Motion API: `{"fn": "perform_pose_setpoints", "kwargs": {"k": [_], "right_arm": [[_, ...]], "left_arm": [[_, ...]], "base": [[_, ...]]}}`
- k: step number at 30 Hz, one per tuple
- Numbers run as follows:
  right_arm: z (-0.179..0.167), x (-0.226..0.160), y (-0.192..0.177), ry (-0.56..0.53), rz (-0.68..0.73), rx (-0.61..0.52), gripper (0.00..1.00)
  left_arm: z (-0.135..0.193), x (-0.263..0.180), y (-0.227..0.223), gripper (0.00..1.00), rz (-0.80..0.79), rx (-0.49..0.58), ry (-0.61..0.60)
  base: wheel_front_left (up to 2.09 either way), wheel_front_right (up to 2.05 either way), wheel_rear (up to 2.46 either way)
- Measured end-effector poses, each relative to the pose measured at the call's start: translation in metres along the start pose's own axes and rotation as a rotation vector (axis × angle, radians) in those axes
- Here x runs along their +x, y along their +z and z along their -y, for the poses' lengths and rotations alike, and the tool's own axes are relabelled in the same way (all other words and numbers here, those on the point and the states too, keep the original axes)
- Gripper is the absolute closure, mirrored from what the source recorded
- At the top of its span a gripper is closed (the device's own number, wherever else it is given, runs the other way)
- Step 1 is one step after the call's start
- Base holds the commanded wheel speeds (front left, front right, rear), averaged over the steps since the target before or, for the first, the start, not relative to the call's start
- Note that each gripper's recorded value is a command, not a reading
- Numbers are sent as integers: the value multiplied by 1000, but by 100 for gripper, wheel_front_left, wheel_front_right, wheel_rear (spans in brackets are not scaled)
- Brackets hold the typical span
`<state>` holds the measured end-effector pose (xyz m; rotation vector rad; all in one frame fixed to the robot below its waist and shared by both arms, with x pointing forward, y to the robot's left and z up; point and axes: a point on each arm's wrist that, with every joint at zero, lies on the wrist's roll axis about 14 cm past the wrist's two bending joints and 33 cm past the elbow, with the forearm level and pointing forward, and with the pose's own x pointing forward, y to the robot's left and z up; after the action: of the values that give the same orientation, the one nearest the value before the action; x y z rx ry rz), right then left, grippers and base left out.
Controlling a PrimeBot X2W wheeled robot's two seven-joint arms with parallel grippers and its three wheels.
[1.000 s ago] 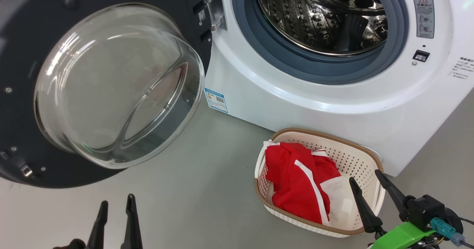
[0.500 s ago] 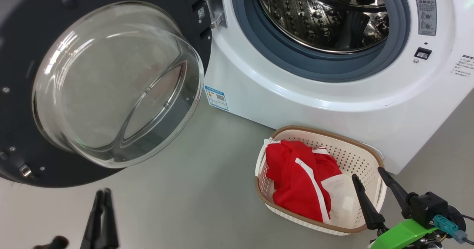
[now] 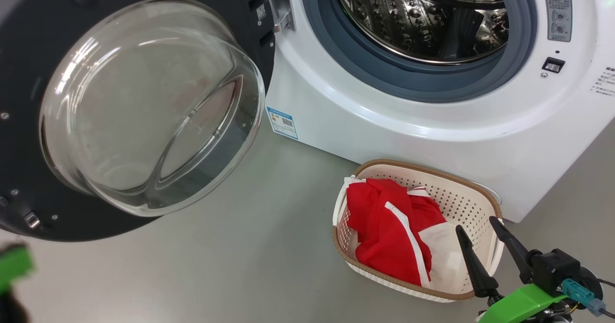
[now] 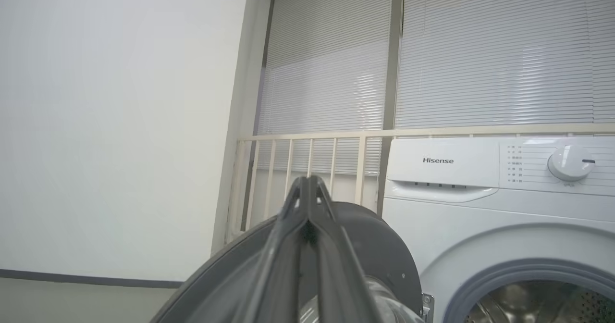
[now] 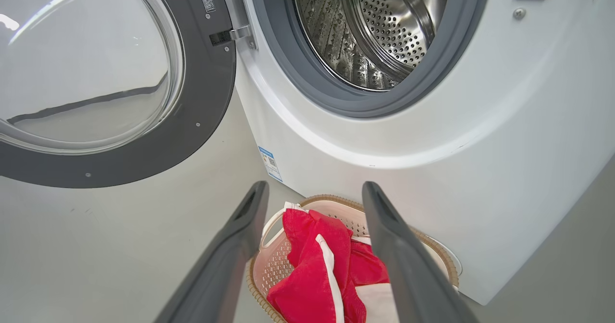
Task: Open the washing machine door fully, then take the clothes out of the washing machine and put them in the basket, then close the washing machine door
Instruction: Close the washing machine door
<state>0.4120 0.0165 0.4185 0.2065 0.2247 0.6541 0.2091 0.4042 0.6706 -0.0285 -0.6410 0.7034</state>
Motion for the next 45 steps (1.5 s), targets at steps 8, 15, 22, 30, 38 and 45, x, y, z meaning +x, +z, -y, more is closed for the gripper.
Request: {"fn": "perform_pose_setpoints", "kwargs": {"k": [8, 15, 22, 30, 38, 45], "right_arm": [[4, 0, 3, -20, 13, 12, 0], [8, 1, 3, -34, 20, 23, 0], [15, -6, -6, -59, 0, 32, 0], [16, -5, -10, -58, -8, 40, 0], [20, -3, -10, -70, -4, 43, 0], [22, -4, -9, -78, -1, 43, 0]], "left_arm": [[-32, 70, 69, 100, 229, -45, 8], [-102, 103, 33, 100, 65, -232, 210], [-138, 105, -34, 100, -300, -382, 356], [-111, 85, -98, 100, -709, -498, 327], [-91, 70, -120, 100, -904, -512, 272], [-75, 68, -122, 100, -958, -572, 218]], "base": [[0, 0, 0], [0, 0, 0], [0, 0, 0], [0, 0, 0], [0, 0, 0], [0, 0, 0]]}}
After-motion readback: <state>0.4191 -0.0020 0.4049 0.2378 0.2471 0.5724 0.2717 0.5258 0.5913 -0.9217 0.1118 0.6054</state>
